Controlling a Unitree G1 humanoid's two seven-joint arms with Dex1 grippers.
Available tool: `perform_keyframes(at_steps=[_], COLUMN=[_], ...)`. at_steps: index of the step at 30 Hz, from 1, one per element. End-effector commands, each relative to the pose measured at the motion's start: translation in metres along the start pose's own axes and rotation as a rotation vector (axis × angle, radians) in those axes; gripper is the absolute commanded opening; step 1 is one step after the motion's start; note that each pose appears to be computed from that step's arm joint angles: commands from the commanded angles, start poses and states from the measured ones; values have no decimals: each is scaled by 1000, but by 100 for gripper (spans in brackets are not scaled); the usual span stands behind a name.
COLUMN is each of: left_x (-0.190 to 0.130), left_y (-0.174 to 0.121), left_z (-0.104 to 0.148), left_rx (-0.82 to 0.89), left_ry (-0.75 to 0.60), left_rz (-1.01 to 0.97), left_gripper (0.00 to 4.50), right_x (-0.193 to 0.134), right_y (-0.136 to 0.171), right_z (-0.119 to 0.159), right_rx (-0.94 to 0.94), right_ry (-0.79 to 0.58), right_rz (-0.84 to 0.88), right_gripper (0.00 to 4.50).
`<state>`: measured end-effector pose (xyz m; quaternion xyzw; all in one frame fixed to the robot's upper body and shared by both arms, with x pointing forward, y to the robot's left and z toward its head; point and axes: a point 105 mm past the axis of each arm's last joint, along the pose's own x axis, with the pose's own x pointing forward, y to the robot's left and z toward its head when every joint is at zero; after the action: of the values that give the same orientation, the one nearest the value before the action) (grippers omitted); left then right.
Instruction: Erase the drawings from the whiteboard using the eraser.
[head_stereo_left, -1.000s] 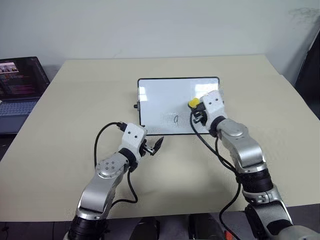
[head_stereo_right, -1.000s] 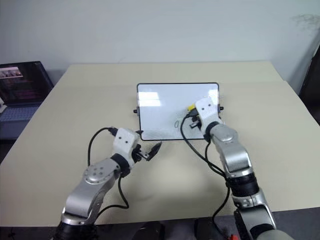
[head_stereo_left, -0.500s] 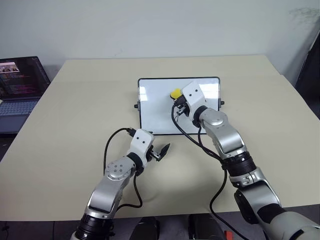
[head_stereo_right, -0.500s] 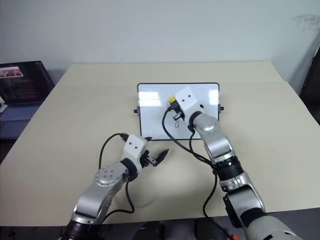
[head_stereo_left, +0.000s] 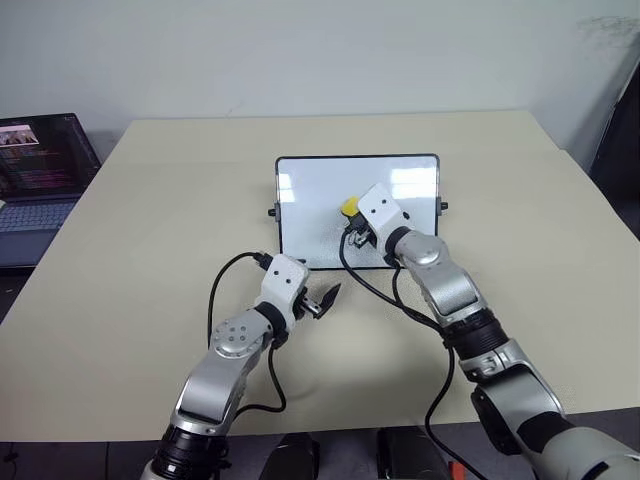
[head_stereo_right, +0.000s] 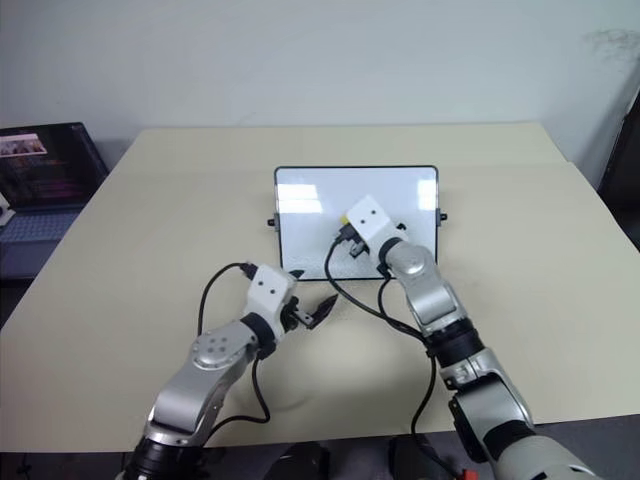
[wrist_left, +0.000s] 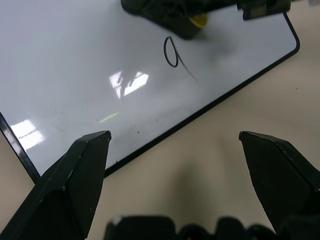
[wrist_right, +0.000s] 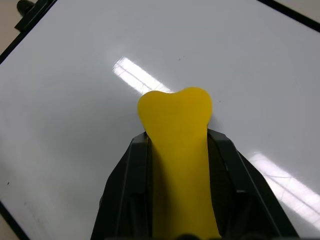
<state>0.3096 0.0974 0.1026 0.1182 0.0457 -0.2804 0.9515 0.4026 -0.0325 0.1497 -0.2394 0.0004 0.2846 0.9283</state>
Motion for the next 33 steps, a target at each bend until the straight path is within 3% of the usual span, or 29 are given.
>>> perform_keyframes(at_steps=[1,14,19,26,30,33], left_x=[-2,-6,-6,-2,-1,-2], left_y=[3,5,5,2,2,2], left_z=[19,18,17,16,17,18], left_rx=[22,10,9,7,7,9], left_ry=[-60,-56,-53,-57,-60,-62], left_rz=[23,55,56,40,38,37], left_gripper=[450,450,450,450,450,450], right_x=[-4,-22,-27,-30,-23,-14], right_y=[11,43,34,-1,-5,-2], right_z=[-1,-30,-22,26,24,6], right_rx=[-20,-43,-27,15,1,-20], right_ry=[8,115,85,-109,-90,-7], right_rz=[55,213,183,32,12,38], right_gripper=[112,112,112,112,112,112])
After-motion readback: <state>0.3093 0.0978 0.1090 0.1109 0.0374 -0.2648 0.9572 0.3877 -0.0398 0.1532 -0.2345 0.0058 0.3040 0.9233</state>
